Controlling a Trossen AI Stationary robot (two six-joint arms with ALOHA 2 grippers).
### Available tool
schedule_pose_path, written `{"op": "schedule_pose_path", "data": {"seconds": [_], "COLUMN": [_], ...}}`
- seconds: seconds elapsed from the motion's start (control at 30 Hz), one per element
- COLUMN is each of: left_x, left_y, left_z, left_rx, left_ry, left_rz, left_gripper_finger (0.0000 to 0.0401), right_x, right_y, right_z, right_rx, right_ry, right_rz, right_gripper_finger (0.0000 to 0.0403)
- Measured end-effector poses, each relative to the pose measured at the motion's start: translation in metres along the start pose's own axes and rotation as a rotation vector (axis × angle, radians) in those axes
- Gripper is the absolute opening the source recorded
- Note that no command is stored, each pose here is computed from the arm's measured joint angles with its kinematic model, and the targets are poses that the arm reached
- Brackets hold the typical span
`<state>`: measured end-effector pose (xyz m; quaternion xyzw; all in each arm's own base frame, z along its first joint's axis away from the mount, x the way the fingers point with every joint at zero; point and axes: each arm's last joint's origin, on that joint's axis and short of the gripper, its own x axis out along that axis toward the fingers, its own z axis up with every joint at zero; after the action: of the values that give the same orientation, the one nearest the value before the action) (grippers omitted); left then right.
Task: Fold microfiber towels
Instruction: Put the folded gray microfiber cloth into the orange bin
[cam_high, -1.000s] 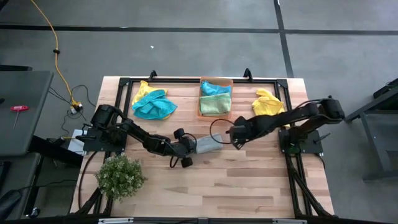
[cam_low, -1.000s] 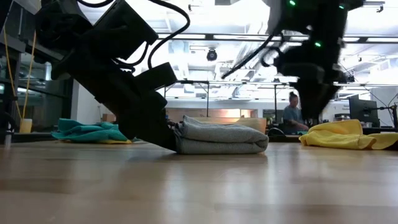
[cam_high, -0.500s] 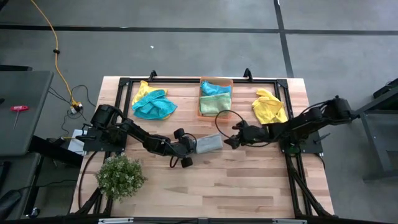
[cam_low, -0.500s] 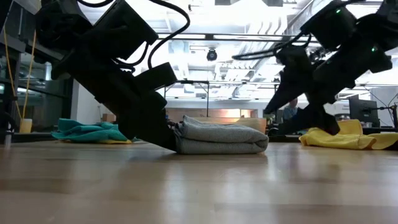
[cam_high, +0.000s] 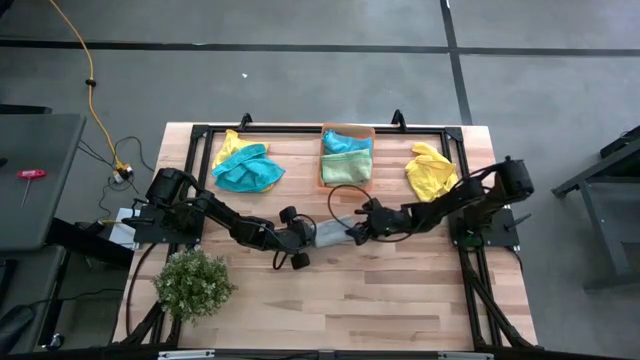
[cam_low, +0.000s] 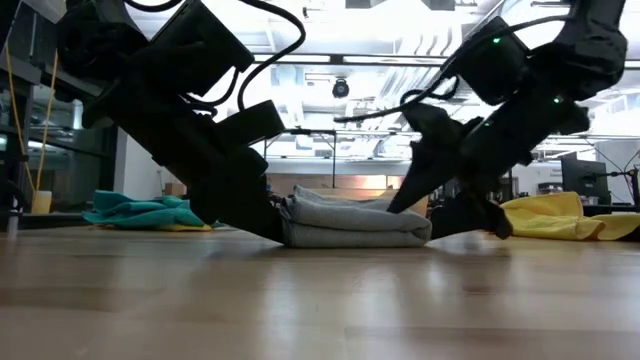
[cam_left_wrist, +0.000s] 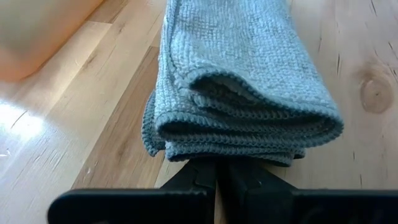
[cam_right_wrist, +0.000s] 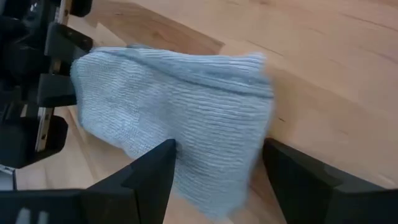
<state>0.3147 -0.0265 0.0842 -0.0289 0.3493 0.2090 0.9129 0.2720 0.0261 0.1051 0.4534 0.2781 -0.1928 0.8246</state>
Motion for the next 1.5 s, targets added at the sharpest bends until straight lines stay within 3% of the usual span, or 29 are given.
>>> {"op": "schedule_pose_path", "data": {"seconds": [0.47,0.57,0.67,0.8,0.97,1.2,1.37,1.5], "left_x": [0.0,-0.011,-0.03,-0.064,-0.115,-0.178,-0.202,-0.204], "left_y": [0.0,0.004,0.01,0.017,0.023,0.048,0.062,0.064], "left_z": [0.0,0.003,0.011,0.027,0.049,0.073,0.079,0.077], "left_rx": [0.024,0.072,0.077,0.062,0.045,-0.012,-0.085,-0.081], "left_ry": [0.002,0.049,0.096,0.055,-0.116,-0.364,-0.455,-0.445], "left_rz": [-0.001,-0.017,-0.033,-0.03,-0.02,0.087,0.114,0.119], "left_gripper_finger": [0.0,0.0,0.0,0.0,0.0,0.0,0.0,0.0], "right_x": [0.012,0.013,0.013,0.01,-0.008,-0.047,-0.068,-0.075], "right_y": [0.008,0.006,0.004,0.004,0.014,0.033,0.039,0.05], "right_z": [0.002,0.002,0.002,0.002,0.01,0.042,0.077,0.106], "right_rx": [-0.011,-0.032,-0.075,-0.15,-0.189,-0.205,-0.227,-0.264], "right_ry": [-0.026,-0.034,-0.031,-0.013,-0.03,-0.193,-0.339,-0.42], "right_rz": [-0.018,-0.037,-0.056,-0.066,-0.049,0.048,0.072,0.084], "right_gripper_finger": [0.0221,0.0175,0.0105,0.0015,0.0012,0.0003,0.0002,0.0001]}}
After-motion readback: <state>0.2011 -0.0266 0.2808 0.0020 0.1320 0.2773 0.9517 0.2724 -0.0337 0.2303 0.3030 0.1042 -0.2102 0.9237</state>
